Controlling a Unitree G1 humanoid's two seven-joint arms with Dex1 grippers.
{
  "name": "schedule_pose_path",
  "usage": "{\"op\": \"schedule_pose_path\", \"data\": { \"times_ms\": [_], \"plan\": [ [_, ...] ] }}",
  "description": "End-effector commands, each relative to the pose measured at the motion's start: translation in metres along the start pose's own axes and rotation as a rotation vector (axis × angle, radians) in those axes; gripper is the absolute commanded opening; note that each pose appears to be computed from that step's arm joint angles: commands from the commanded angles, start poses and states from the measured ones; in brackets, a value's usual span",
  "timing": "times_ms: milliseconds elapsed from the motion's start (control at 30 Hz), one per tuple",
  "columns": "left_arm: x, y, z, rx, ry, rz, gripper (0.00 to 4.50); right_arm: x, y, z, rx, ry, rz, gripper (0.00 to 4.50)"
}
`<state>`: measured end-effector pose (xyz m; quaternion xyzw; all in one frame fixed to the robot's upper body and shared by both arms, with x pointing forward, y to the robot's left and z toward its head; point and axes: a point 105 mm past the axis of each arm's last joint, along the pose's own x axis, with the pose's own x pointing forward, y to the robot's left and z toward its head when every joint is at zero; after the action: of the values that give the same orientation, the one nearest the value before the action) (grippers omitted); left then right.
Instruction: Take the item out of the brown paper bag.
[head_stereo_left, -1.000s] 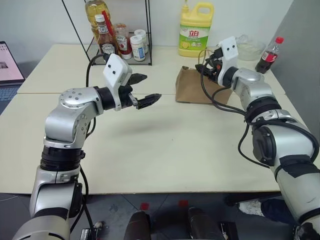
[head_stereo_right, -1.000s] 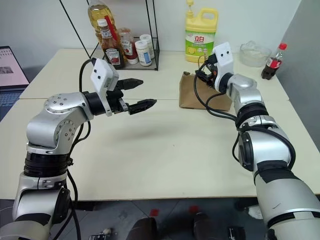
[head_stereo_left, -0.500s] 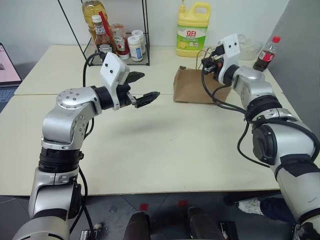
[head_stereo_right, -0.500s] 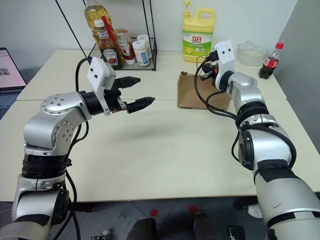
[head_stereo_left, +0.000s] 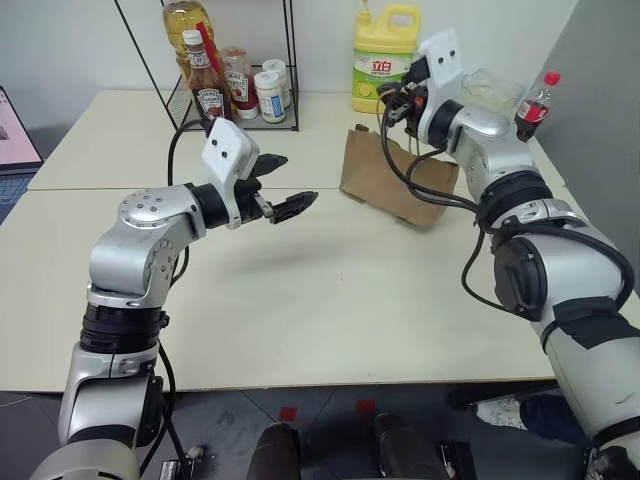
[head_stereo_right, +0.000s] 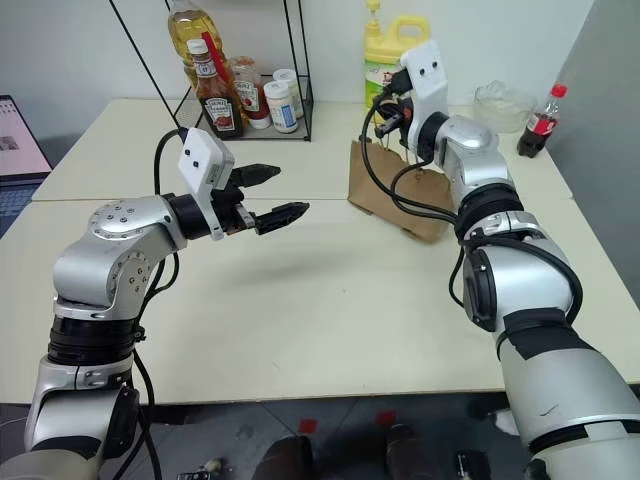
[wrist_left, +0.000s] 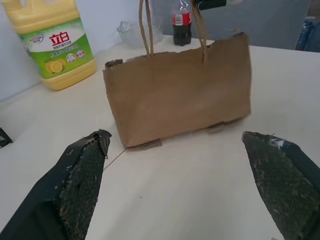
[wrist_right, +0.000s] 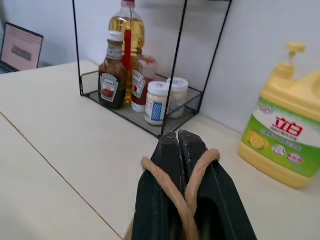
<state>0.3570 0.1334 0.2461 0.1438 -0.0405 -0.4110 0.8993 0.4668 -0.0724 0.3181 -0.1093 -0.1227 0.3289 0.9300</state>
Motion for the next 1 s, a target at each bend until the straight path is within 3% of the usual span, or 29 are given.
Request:
{"op": "schedule_pose_path", "data": {
  "times_ms": [33,267,600,867,1000],
  "plan": [
    [-0.004,-0.001,0.014,0.024,-0.048,0.012,4.5,0.003,-0.001,0.052,-0.06,-0.151,0.004,0.05],
    [-0.007,0.001,0.014,0.017,-0.047,0.042,4.5,0.007,0.007,0.063,-0.053,-0.182,0.03,0.05],
    [-0.024,-0.009,0.001,-0.033,-0.023,0.07,4.5,0.021,0.046,0.078,-0.051,-0.235,0.187,0.05],
    [-0.037,-0.045,-0.016,-0.146,-0.055,0.198,4.5,0.029,0.078,0.075,-0.018,-0.254,0.308,0.05],
    [-0.051,-0.062,-0.037,-0.208,-0.029,0.315,4.5,0.032,0.089,0.081,0.004,-0.282,0.339,0.05]
  ]
}}
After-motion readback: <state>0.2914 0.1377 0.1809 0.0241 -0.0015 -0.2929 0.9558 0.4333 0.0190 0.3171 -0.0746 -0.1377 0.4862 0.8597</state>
